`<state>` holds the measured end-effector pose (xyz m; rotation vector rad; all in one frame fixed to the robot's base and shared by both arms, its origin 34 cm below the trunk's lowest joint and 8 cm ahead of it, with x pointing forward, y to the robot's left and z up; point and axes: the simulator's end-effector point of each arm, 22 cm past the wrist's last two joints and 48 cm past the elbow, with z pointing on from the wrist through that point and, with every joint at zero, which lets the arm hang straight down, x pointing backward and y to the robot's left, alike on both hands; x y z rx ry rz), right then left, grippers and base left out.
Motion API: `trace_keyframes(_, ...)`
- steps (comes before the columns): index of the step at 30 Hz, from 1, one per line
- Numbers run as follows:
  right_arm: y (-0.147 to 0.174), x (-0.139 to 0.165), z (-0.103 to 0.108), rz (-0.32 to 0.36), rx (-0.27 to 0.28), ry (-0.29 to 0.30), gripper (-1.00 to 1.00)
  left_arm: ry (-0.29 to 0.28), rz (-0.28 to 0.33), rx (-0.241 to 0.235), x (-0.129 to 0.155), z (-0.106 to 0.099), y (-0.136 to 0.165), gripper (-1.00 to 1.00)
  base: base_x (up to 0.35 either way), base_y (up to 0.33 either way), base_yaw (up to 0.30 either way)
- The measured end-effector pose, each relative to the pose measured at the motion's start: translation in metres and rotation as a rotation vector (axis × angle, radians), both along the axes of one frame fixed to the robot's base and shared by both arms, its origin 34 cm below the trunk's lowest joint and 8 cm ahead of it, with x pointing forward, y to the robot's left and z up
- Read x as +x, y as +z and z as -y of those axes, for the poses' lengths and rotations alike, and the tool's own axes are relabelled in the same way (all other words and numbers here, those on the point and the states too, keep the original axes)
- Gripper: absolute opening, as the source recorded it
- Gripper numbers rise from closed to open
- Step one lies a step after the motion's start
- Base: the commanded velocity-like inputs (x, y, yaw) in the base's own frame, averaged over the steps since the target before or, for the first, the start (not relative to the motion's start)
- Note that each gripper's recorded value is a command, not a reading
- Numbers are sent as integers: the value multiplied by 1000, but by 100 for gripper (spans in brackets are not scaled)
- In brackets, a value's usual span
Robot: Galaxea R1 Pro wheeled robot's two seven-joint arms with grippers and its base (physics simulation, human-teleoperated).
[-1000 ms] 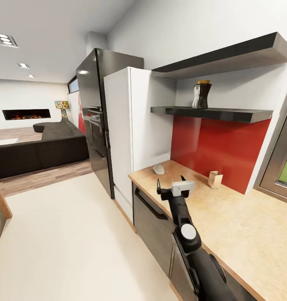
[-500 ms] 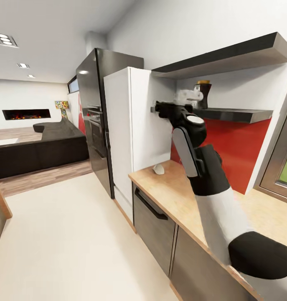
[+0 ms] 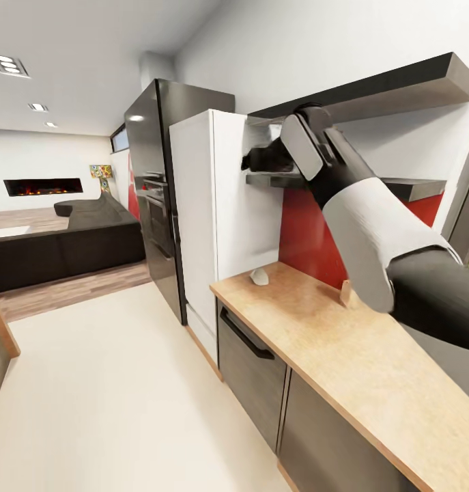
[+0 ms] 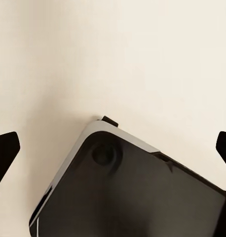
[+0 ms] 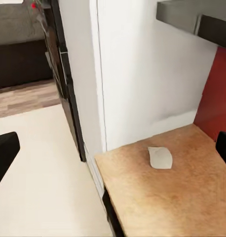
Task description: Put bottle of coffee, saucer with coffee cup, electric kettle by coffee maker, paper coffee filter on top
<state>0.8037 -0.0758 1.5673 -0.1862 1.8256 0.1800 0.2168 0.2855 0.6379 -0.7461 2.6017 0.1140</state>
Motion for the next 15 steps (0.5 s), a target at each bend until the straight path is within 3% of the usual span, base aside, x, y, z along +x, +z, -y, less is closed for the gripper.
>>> trace_keyframes(2,-7,-1,-7,-32,-22,44,100,1,1,1,0,0,0,100,0,0,0)
trace_keyframes(3,-12,1,2,-52,-39,62,100,2,1,1,0,0,0,100,0,0,0)
trace_keyframes(5,-14,6,39,-86,-28,85,100,2,1,1,0,0,0,100,0,0,0)
trace_keyframes(6,-12,6,45,-87,-19,89,100,2,0,1,0,0,0,100,0,0,0)
trace_keyframes(7,-10,7,57,-86,-13,84,100,2,0,1,0,0,0,100,0,0,0)
trace_keyframes(8,-2,9,90,-76,2,63,100,5,0,0,0,0,0,100,0,0,0)
trace_keyframes(9,0,10,103,-71,6,50,100,5,-1,0,-1,0,0,100,0,0,0)
trace_keyframes(14,21,6,128,-21,12,22,100,5,-3,-2,-1,0,0,100,0,0,0)
trace_keyframes(15,36,3,138,27,11,8,100,5,-3,-2,-1,0,0,100,0,0,0)
